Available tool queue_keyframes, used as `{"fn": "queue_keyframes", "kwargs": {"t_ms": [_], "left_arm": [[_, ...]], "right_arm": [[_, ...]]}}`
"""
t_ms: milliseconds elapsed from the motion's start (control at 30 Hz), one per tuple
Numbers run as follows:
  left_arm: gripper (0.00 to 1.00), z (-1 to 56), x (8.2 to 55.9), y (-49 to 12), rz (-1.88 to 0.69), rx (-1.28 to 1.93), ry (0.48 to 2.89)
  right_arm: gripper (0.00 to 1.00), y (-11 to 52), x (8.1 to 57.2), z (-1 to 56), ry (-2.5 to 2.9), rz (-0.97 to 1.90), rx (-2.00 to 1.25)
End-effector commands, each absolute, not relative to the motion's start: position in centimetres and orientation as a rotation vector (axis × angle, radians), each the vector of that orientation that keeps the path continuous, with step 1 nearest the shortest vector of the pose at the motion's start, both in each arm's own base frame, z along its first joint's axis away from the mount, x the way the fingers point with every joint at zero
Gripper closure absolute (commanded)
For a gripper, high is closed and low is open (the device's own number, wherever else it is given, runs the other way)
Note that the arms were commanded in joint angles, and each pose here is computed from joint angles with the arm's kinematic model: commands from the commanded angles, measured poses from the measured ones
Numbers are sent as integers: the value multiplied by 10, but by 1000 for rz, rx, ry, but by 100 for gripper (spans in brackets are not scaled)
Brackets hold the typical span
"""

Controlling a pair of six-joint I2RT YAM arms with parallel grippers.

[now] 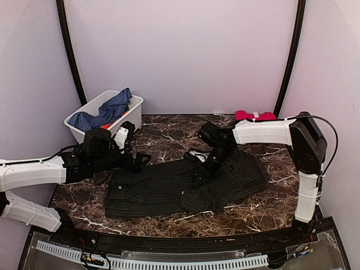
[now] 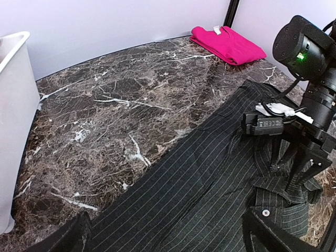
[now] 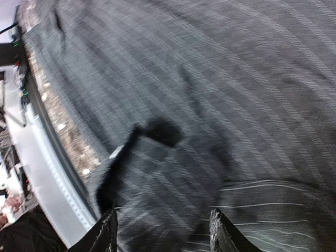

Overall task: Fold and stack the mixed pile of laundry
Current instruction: Adjust the rectangle-folded shirt at the center of the board.

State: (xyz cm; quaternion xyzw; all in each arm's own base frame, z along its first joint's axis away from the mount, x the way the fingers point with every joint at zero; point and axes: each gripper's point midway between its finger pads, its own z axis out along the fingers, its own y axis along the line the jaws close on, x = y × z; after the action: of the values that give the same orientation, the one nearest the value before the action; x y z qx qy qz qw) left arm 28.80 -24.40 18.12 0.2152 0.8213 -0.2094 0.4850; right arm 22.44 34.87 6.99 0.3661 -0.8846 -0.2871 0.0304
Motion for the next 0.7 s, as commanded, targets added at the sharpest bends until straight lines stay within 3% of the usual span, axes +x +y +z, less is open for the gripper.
{"fn": "queue_keyframes", "kwargs": {"t_ms": [0, 200, 267, 367, 667], "left_arm": [[1, 188, 292, -240, -486, 498, 2008], [1, 200, 294, -242, -525, 464, 1965], [1, 202, 291, -247, -561, 479, 1943], [1, 200, 281, -265, -651, 593, 1915], [1, 187, 227, -317, -865, 936, 1746]], "right_arm": [[43, 363, 195, 88, -2589, -1060, 1191], [56, 357, 167, 69, -2523, -1031, 1159], [68, 356, 162, 67, -2521, -1028, 1166], [97, 359, 157, 79, -2542, -1023, 1277], [100, 369, 164, 160, -2744, -1306, 1739]]}}
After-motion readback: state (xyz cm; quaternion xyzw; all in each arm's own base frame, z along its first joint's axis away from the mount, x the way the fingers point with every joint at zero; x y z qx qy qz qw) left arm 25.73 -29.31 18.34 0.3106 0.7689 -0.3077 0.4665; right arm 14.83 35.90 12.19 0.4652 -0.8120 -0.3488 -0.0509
